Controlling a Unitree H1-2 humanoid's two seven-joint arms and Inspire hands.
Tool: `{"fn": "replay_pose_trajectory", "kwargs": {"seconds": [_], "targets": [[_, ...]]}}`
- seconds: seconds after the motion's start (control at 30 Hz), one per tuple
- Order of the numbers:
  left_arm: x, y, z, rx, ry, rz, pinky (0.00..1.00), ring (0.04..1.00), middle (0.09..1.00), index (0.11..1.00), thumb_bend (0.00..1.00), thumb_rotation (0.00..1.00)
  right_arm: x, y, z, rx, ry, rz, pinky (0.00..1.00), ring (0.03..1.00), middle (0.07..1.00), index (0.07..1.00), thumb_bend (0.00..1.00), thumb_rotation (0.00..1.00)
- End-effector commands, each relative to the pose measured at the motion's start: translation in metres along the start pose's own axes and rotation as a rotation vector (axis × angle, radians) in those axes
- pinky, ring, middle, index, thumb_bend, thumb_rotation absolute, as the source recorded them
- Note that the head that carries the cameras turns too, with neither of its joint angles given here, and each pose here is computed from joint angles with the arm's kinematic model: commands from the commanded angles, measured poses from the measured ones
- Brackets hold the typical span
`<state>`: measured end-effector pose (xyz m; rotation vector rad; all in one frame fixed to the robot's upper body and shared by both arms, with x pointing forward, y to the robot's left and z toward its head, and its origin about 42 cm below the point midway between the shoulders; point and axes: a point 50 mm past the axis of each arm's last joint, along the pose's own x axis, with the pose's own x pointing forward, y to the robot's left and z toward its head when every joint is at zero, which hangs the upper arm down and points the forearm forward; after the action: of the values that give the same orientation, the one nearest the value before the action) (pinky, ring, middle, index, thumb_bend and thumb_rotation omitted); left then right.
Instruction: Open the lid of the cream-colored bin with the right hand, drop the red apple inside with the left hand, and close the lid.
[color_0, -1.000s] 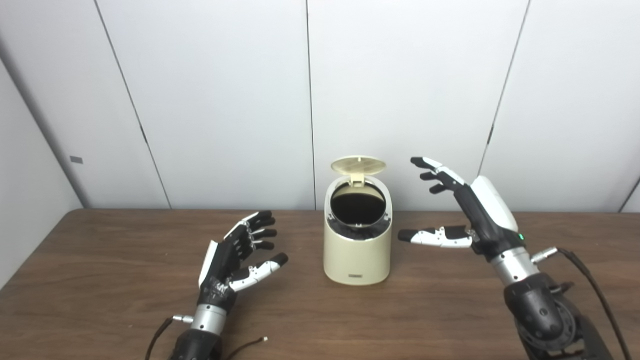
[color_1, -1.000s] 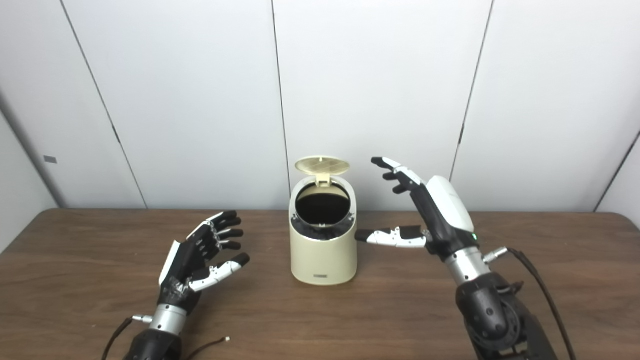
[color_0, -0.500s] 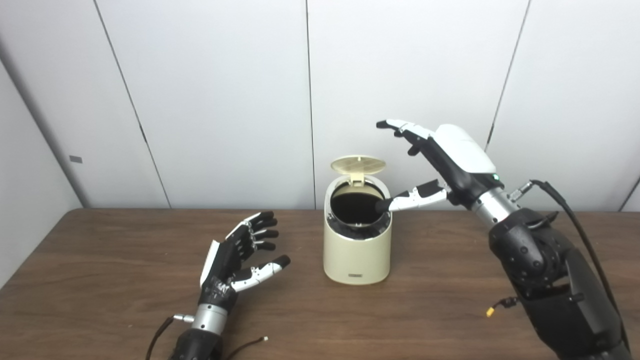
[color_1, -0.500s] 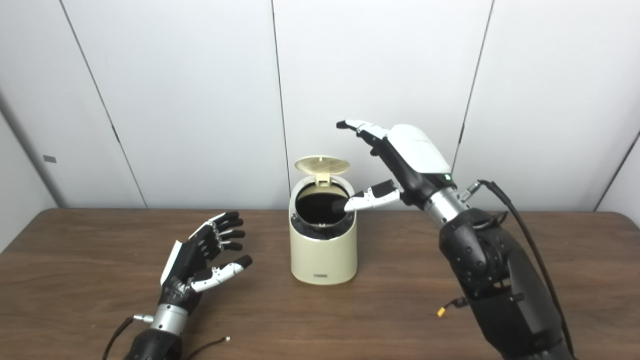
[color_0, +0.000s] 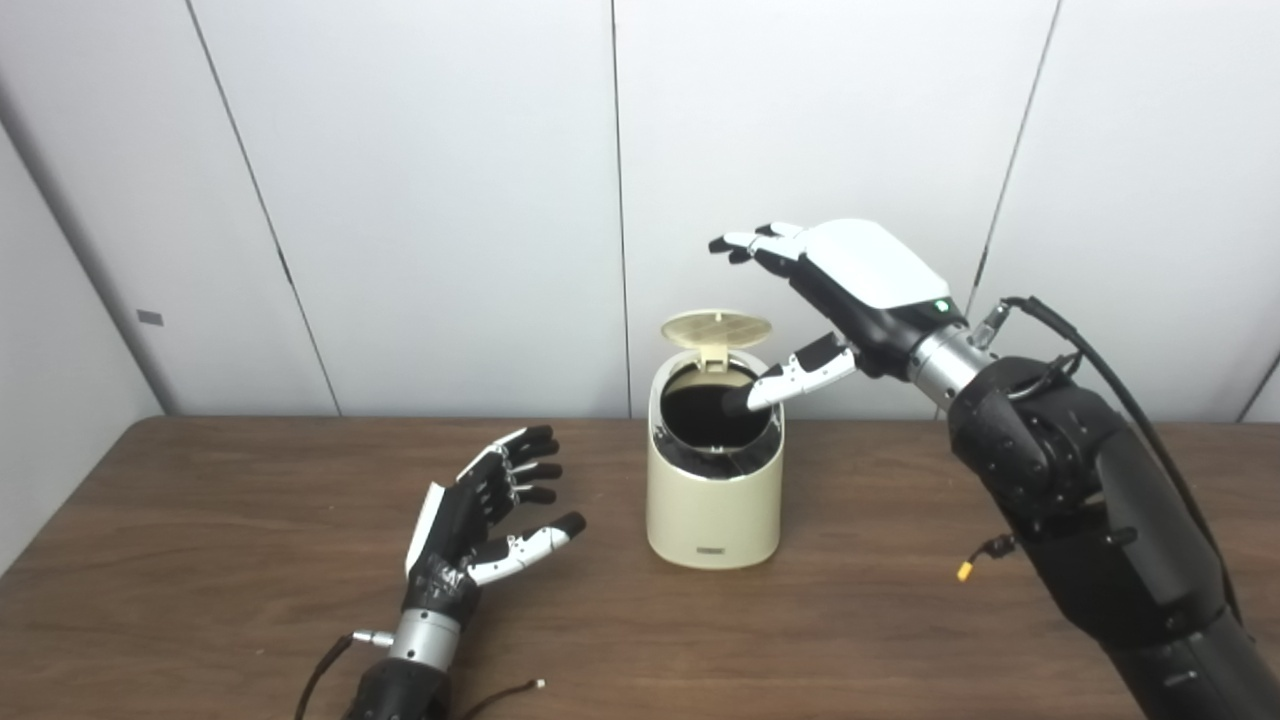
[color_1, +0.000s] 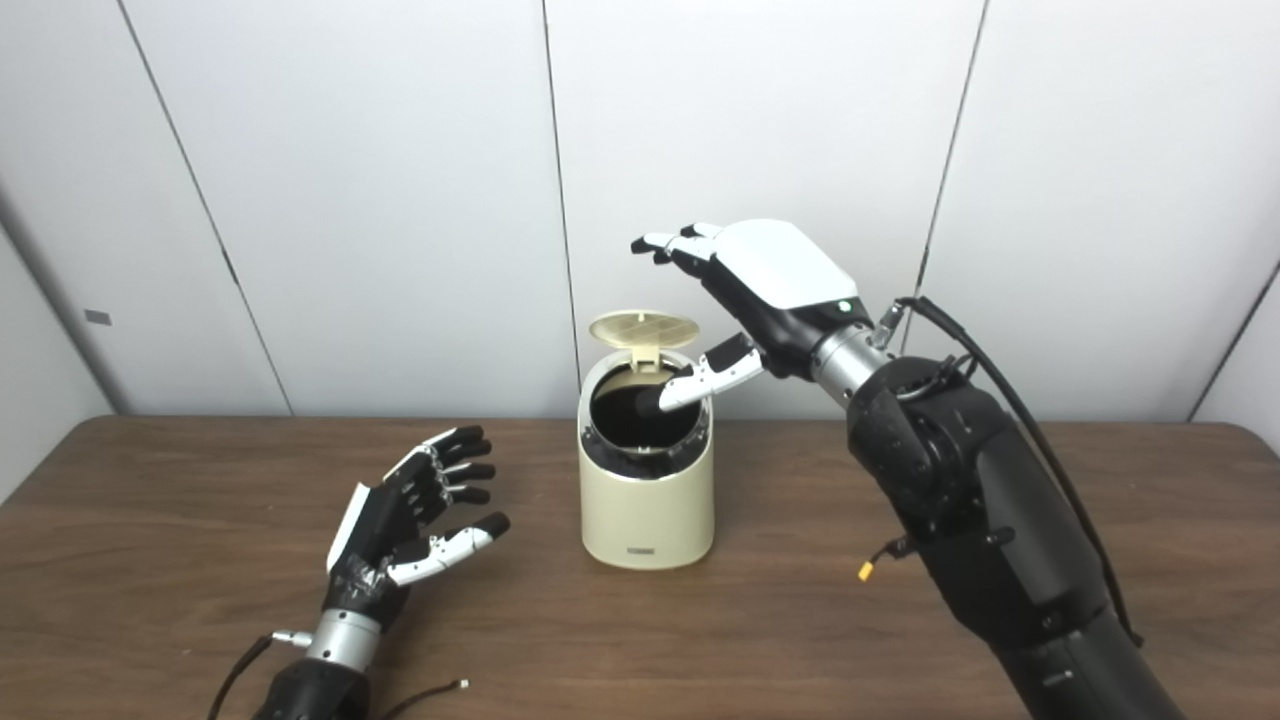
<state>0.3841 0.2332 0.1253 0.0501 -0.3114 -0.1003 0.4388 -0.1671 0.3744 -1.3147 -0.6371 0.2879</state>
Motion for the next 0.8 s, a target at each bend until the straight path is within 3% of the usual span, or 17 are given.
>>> {"fn": "replay_pose_trajectory", "kwargs": {"seconds": [0.0, 0.33, 0.77], "targets": [[-0.012, -0.010, -0.010, -0.017, 0.034, -0.001, 0.65, 0.730, 0.794, 0.802, 0.70, 0.05, 0.010, -0.029, 0.004, -0.058, -0.041, -0.076, 0.93, 0.926, 0.819, 0.858, 0.82, 0.55], [-0.010, -0.011, -0.011, -0.026, 0.023, 0.005, 0.64, 0.729, 0.783, 0.803, 0.71, 0.05, 0.010, -0.022, 0.006, -0.089, -0.087, -0.061, 0.99, 0.926, 0.794, 0.813, 0.80, 0.51], [-0.011, -0.009, -0.008, -0.012, 0.029, 0.007, 0.64, 0.720, 0.788, 0.806, 0.71, 0.06, 0.004, -0.014, 0.003, -0.094, -0.118, -0.045, 0.96, 0.857, 0.719, 0.720, 0.77, 0.47]]}}
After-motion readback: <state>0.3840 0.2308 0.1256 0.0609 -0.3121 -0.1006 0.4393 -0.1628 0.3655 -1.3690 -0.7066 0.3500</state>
